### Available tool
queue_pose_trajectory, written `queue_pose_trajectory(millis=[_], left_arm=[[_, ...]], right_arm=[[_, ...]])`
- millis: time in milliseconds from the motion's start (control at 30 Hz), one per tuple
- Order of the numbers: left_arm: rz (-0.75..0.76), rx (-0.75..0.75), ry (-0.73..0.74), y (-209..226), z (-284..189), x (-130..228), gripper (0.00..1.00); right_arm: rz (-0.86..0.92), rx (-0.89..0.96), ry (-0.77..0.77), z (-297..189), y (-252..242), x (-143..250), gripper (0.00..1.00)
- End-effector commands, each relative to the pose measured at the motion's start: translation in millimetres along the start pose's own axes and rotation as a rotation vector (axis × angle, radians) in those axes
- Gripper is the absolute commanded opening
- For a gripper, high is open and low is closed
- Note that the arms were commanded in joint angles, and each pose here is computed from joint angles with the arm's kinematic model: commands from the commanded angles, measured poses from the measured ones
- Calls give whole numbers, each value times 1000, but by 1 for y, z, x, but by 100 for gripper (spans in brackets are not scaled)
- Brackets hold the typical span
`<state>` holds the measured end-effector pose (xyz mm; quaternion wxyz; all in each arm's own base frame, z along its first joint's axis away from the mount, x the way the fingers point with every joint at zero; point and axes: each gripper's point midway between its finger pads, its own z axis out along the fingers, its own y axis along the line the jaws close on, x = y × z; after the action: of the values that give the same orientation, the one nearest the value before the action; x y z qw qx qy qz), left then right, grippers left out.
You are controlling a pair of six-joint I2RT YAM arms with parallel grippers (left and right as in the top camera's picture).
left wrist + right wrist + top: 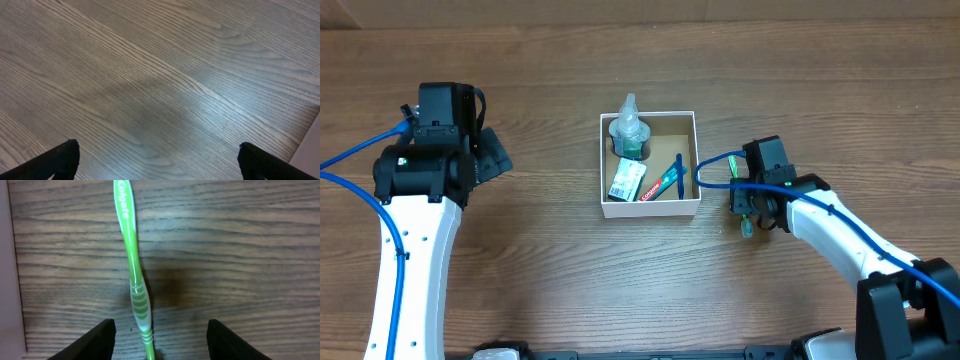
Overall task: Pack container
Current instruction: 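Move the right gripper to the green toothbrush and grasp it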
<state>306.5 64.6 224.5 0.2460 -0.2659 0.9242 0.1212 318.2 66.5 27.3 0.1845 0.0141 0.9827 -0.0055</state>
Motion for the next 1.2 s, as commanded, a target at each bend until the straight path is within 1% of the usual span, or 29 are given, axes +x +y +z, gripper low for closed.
queue_pose_trajectory(millis=[0,133,267,300,367,400,533,600,667,833,1000,1033,1100,1167], left_arm=[[-18,-11,-18,3,-2,-5,100],[-18,-11,-18,3,-2,-5,100],[-18,-11,-18,3,-2,-5,100],[-18,-11,-18,3,-2,-5,100],[-17,-11,-17,3,-2,-5,100],[-18,-11,-18,3,-2,-5,100],[-18,-11,-18,3,-2,-5,100],[-18,-11,-18,3,-2,-5,100],[-18,-11,-18,3,-2,-5,100],[-18,-11,-18,3,-2,-5,100],[-18,-11,-18,3,-2,-5,100],[-18,-11,-17,3,-2,-5,100],[-17,-11,-17,3,-2,-5,100],[-18,-11,-18,3,-2,-5,100]], right_arm=[[-24,-17,-9,7,3,2,61],[-25,-46,6,21,9,5,61],[-27,-38,34,37,9,11,60],[-22,-36,41,39,9,12,56],[-17,-35,45,39,8,12,40],[-17,-34,47,39,8,12,34],[12,-35,38,33,8,10,21],[13,-41,19,25,9,2,9],[15,-48,-5,14,11,-9,4],[18,-55,-46,-18,14,-34,4],[45,-64,-105,-90,17,-76,4],[39,-114,-142,-128,29,-92,4],[50,-162,-178,-151,42,-102,4],[36,-216,-213,-164,59,-108,4]])
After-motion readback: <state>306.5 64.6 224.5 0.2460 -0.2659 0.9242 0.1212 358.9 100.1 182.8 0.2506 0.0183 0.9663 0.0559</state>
